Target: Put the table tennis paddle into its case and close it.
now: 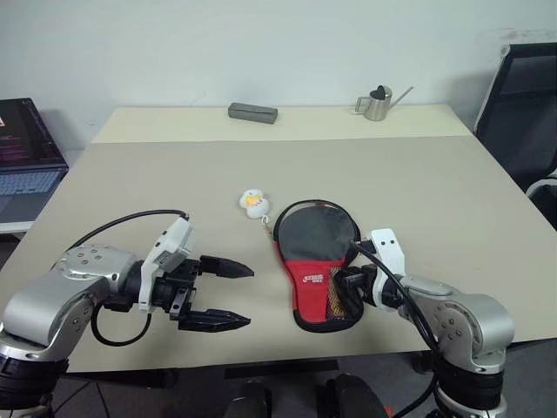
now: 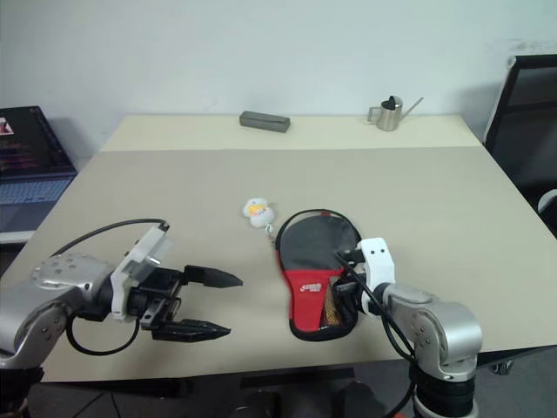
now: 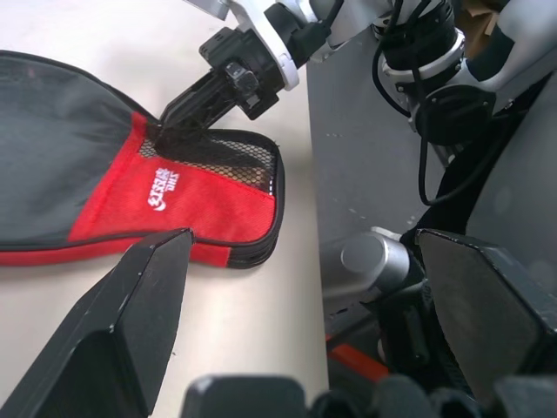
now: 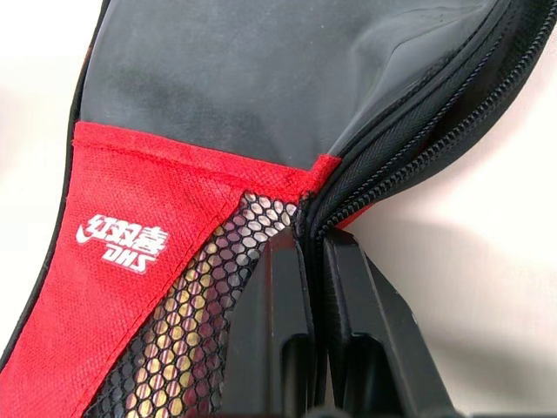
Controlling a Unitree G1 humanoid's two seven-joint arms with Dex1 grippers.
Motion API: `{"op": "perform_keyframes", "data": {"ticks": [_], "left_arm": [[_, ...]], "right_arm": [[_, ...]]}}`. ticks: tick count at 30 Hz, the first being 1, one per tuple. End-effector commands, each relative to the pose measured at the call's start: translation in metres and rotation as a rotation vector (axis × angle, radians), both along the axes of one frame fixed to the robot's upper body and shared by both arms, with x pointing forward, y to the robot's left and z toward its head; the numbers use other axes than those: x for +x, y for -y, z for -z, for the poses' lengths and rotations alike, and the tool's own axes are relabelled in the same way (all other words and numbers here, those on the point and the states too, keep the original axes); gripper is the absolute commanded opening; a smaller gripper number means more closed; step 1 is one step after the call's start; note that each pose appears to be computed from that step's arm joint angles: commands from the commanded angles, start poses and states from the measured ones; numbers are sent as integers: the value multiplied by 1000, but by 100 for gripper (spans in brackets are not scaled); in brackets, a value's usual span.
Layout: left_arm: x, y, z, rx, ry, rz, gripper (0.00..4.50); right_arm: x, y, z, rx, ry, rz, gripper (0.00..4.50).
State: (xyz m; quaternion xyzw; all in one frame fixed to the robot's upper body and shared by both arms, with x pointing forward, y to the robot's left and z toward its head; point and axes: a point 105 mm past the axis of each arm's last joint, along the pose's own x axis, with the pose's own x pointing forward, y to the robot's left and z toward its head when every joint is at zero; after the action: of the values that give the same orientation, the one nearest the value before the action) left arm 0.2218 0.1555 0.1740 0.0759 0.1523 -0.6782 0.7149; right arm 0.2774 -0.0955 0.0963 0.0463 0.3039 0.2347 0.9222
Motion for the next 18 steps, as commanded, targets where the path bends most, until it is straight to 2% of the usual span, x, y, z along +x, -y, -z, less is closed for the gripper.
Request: {"op": "perform_keyframes", "data": {"ticks": [1,9,18], "left_arm": [[-10,4,-4,3,-4,51,450],[-12,6,-3,0,-17,71,450],[-10,5,-3,3,-9,73,450]], "right_arm": [[-16,-4,12,8,-58,-19,1],[-32,-1,18,12,-69,-13,1],[-33,7,18,-10,-69,-10,1]]}}
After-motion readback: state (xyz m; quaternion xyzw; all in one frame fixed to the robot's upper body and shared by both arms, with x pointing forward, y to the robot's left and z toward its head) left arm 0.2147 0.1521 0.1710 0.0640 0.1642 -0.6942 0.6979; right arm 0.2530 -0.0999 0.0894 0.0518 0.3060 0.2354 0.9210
